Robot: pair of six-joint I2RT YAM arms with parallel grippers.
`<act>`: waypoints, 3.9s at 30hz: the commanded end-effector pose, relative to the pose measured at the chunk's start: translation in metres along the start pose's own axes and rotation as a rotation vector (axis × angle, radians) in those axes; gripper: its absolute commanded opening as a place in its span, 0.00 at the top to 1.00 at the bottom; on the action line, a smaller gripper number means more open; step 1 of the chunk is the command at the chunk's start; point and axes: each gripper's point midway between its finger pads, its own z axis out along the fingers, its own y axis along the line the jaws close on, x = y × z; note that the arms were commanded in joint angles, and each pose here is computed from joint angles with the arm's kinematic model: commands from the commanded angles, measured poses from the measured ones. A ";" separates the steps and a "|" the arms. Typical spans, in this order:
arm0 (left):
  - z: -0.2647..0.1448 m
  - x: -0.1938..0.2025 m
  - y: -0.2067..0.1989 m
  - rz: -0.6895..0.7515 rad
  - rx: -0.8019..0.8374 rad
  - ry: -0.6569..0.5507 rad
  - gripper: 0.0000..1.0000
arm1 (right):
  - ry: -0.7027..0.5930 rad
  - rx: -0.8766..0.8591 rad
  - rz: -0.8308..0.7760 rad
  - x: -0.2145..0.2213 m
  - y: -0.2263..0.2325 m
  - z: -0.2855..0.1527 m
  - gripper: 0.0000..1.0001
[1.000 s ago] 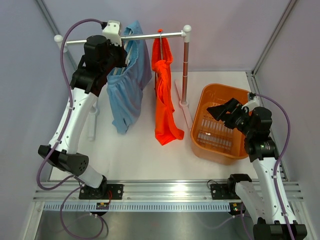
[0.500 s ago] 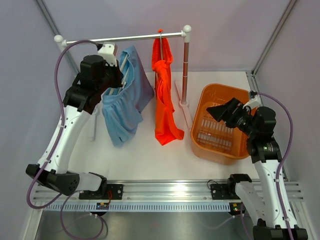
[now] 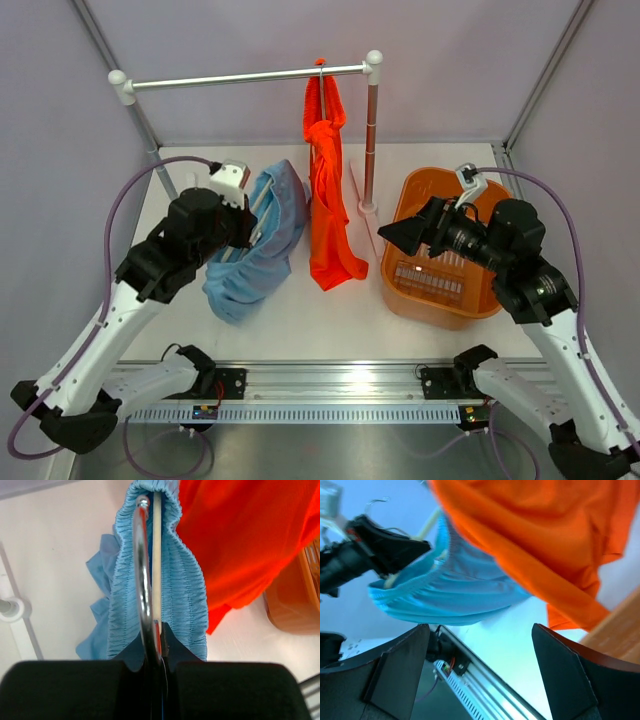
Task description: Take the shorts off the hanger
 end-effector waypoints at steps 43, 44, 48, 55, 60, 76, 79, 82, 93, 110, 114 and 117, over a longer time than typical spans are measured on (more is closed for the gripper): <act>-0.056 0.081 -0.028 -0.016 0.237 -0.035 1.00 | 0.357 0.206 -0.242 0.145 0.076 0.206 0.30; -0.056 0.081 -0.029 -0.016 0.238 -0.033 1.00 | 0.361 0.215 -0.241 0.148 0.073 0.207 0.31; -0.060 0.079 -0.030 -0.019 0.247 -0.034 1.00 | 0.351 0.247 -0.247 0.149 0.065 0.208 0.37; -0.067 0.079 -0.026 -0.013 0.237 -0.026 1.00 | 0.308 0.286 -0.272 0.135 0.063 0.209 0.71; -0.069 0.086 -0.022 -0.007 0.228 -0.014 1.00 | 0.261 0.350 -0.302 0.116 0.058 0.210 1.00; -0.086 0.086 -0.018 -0.012 0.240 -0.047 1.00 | 0.133 0.506 -0.280 0.033 0.008 0.213 1.00; -0.091 0.080 -0.022 -0.015 0.270 -0.077 1.00 | 0.156 0.498 -0.281 0.040 0.007 0.218 1.00; -0.095 0.070 -0.022 -0.033 0.271 -0.125 1.00 | 0.197 0.477 -0.275 0.056 0.004 0.220 1.00; -0.103 0.008 -0.015 -0.111 0.222 -0.359 1.00 | 0.297 0.344 -0.360 0.135 0.063 0.195 1.00; -0.055 -0.042 0.017 -0.209 -0.075 -0.470 1.00 | 0.351 0.001 -0.545 0.198 0.190 0.111 1.00; -0.047 -0.041 0.022 -0.207 -0.121 -0.452 1.00 | 0.365 -0.032 -0.612 0.206 0.204 0.090 1.00; -0.046 -0.045 0.027 -0.213 -0.165 -0.448 1.00 | 0.354 -0.041 -0.626 0.197 0.208 0.079 1.00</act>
